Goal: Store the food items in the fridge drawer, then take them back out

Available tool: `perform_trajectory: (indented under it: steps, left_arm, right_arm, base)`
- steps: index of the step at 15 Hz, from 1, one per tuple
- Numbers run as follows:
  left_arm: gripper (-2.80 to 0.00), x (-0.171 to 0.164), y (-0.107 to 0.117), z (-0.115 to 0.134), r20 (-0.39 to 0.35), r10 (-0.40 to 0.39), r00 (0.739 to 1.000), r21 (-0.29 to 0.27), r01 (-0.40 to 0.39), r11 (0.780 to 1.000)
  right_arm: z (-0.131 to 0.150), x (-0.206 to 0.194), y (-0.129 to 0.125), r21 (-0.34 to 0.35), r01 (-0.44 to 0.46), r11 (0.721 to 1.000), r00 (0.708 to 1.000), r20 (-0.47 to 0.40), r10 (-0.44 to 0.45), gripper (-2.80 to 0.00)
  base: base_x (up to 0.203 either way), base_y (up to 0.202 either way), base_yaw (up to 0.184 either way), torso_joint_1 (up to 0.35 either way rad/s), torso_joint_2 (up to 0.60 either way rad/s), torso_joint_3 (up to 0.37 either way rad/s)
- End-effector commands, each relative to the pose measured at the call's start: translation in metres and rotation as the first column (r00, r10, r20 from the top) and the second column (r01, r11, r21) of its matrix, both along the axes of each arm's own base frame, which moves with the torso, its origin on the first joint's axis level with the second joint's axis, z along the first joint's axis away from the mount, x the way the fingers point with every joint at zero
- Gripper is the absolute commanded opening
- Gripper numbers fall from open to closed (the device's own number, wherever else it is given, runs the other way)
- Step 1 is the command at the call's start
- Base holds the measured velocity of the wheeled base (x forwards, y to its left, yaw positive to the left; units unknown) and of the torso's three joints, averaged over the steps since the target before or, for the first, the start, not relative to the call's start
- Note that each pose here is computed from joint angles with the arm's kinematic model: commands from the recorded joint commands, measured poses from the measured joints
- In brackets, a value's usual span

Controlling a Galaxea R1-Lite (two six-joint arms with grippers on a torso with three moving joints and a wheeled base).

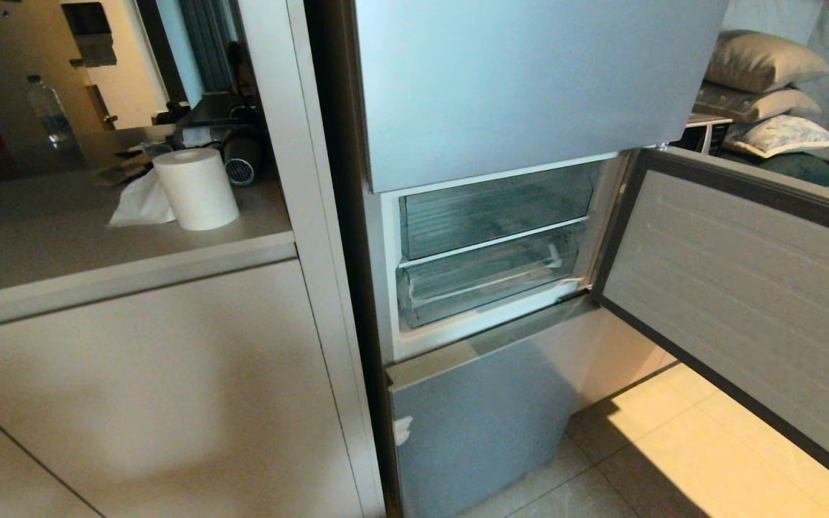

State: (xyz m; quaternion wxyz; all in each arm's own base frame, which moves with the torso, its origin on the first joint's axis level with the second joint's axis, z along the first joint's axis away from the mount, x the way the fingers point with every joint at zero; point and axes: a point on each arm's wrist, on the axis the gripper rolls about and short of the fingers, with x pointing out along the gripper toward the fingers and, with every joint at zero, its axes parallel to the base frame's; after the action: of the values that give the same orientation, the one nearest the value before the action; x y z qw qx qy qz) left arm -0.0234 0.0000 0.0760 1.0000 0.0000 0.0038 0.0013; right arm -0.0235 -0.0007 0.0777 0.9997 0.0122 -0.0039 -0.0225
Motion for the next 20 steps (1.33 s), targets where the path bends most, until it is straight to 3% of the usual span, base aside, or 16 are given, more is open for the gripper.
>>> perform_trajectory:
  steps: [1,4,6,8,9,11,13,14,18,19,20]
  left_arm:
    - [-2.80,0.000,0.000,0.000,0.000,0.001,1.000,0.000,-0.001,1.000]
    - [-2.80,0.000,0.000,0.000,0.000,0.001,1.000,0.000,-0.001,1.000]
    - [-2.80,0.000,0.000,0.000,0.000,0.001,1.000,0.000,-0.001,1.000]
    - [-2.80,0.000,0.000,0.000,0.000,0.001,1.000,0.000,-0.001,1.000]
    - [-2.80,0.000,0.000,0.000,0.000,0.001,1.000,0.000,-0.001,1.000]
    - [-2.80,0.000,0.000,0.000,0.000,0.001,1.000,0.000,-0.001,1.000]
    - [-2.80,0.000,0.000,0.000,0.000,0.001,1.000,0.000,-0.001,1.000]
    - [-2.80,0.000,0.000,0.000,0.000,0.001,1.000,0.000,-0.001,1.000]
    - [-2.80,0.000,0.000,0.000,0.000,0.001,1.000,0.000,-0.001,1.000]
    - [-2.80,0.000,0.000,0.000,0.000,0.001,1.000,0.000,-0.001,1.000]
    - [-2.80,0.000,0.000,0.000,0.000,0.001,1.000,0.000,-0.001,1.000]
  right_arm:
    - [0.029,-0.009,-0.001,0.064,0.061,0.996,0.992,0.102,-0.067,-2.80]
    - [0.094,-0.014,-0.002,0.190,0.077,0.979,0.986,0.132,-0.103,-2.80]
    - [0.124,0.008,-0.001,0.264,0.155,0.952,0.981,0.073,-0.180,-2.80]
    - [0.147,0.039,-0.006,0.326,0.255,0.910,0.957,0.050,-0.286,-2.80]
    - [0.154,0.057,-0.012,0.351,0.316,0.882,0.934,0.048,-0.354,-2.80]
    - [0.165,0.088,-0.038,0.401,0.449,0.799,0.856,0.063,-0.513,-2.80]
    - [0.174,0.097,-0.059,0.427,0.519,0.741,0.783,0.110,-0.612,-2.80]
    - [0.178,0.100,-0.067,0.433,0.535,0.725,0.758,0.132,-0.638,-2.80]
    - [0.185,0.099,-0.083,0.424,0.562,0.710,0.713,0.187,-0.676,-2.80]
    - [0.188,0.096,-0.089,0.418,0.582,0.698,0.693,0.193,-0.694,-2.80]
    - [0.191,0.090,-0.098,0.414,0.621,0.666,0.654,0.196,-0.731,-2.80]
  base:
    - [0.000,0.000,0.000,0.000,0.00,0.000]
    - [0.000,0.000,0.000,0.000,0.00,0.000]
    - [0.000,0.000,0.000,0.000,0.00,0.000]
    - [0.000,0.000,0.000,0.000,0.00,0.000]
    - [0.000,0.000,0.000,0.000,0.00,0.000]
    - [0.000,0.000,0.000,0.000,0.00,0.000]
    - [0.000,0.000,0.000,0.000,0.00,0.000]
    - [0.000,0.000,0.000,0.000,0.00,0.000]
    - [0.000,0.000,0.000,0.000,0.00,0.000]
    - [0.000,0.000,0.000,0.000,0.00,0.000]
    - [0.000,0.000,0.000,0.000,0.00,0.000]
